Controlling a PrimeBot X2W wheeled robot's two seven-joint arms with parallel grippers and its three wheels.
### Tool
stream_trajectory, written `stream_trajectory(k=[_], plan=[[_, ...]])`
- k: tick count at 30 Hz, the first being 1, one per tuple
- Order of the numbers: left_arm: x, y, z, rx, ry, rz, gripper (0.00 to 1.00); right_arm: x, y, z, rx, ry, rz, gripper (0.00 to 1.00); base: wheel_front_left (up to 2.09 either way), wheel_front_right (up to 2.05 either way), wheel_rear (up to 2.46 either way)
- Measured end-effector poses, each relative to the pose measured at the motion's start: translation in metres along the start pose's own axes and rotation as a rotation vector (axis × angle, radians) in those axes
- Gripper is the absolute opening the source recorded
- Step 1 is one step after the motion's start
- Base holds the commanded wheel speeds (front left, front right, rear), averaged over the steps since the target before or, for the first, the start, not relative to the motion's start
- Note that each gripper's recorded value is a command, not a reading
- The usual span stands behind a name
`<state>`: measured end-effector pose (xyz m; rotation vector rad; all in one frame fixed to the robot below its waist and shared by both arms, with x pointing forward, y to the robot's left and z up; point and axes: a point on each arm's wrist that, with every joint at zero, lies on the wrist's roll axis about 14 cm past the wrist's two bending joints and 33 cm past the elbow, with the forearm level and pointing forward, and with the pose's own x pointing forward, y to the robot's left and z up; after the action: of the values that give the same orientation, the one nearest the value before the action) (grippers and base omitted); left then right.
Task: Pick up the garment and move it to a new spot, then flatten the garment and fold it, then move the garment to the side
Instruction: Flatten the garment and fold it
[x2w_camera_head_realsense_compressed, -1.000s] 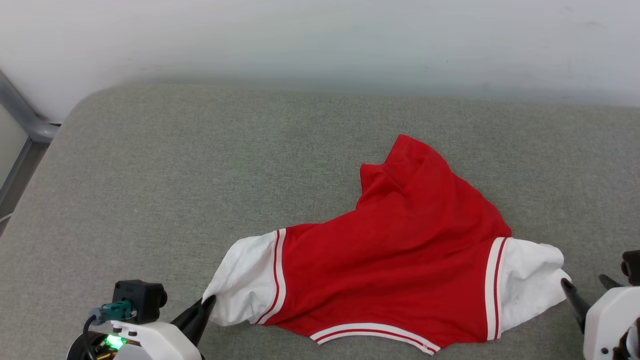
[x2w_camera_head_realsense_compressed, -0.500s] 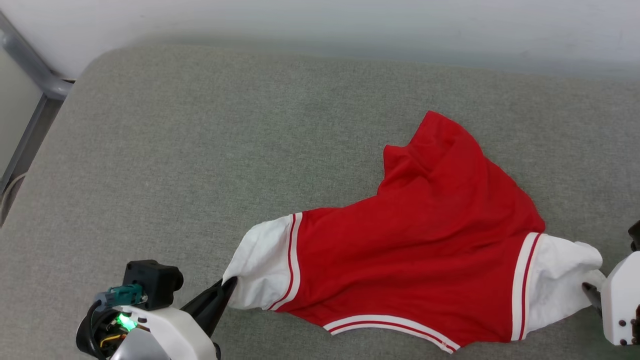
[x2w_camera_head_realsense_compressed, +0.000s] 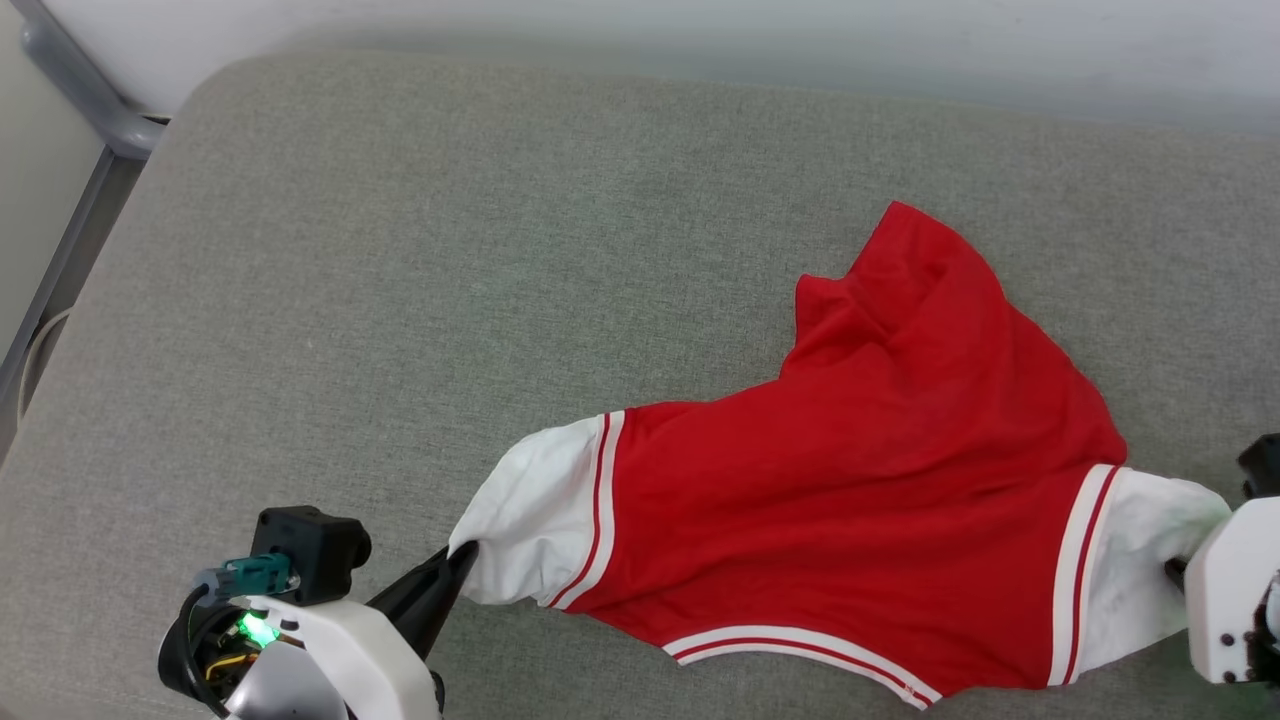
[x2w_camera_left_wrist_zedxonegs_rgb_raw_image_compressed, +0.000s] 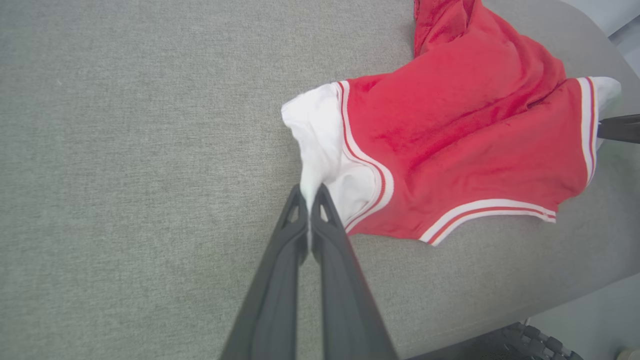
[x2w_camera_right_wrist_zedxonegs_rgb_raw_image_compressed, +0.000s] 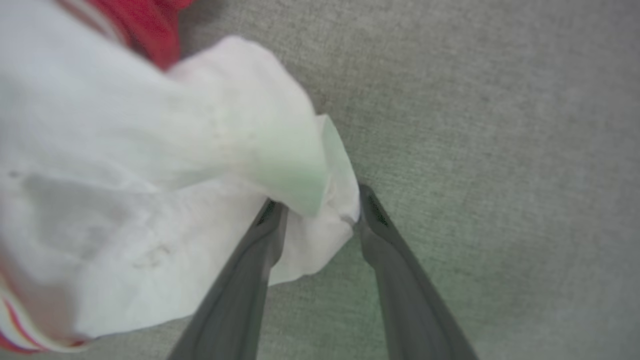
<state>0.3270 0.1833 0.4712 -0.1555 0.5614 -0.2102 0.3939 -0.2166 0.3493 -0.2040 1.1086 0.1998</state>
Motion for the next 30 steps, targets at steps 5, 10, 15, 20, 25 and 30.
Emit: stream_trajectory(k=[5, 10, 15, 20, 25, 30], plan=[[-0.004, 0.002, 0.000, 0.003, -0.004, 0.002, 0.00, -0.007, 0.003, 0.003, 0.008, -0.043, 0.010, 0.00, 0.00, 0.00, 0.00], [-0.012, 0.000, 0.005, 0.012, -0.030, -0.006, 0.00, -0.026, -0.008, 0.011, 0.021, -0.109, -0.009, 0.00, 0.00, 0.00, 0.00], [-0.022, -0.002, 0.020, 0.040, -0.089, -0.011, 0.00, -0.059, -0.023, 0.028, 0.082, -0.219, -0.020, 0.00, 0.00, 0.00, 0.00], [-0.033, 0.000, 0.042, 0.118, -0.155, -0.010, 0.00, -0.100, -0.034, 0.045, 0.134, -0.311, -0.015, 0.00, 0.00, 0.00, 0.00], [-0.053, -0.005, 0.091, 0.192, -0.297, -0.028, 0.00, -0.161, -0.052, 0.078, 0.153, -0.465, -0.039, 0.00, 0.00, 0.00, 0.00], [-0.073, -0.003, 0.140, 0.268, -0.432, -0.012, 0.00, -0.213, -0.060, 0.110, 0.153, -0.602, -0.056, 0.00, 0.00, 0.00, 0.00]])
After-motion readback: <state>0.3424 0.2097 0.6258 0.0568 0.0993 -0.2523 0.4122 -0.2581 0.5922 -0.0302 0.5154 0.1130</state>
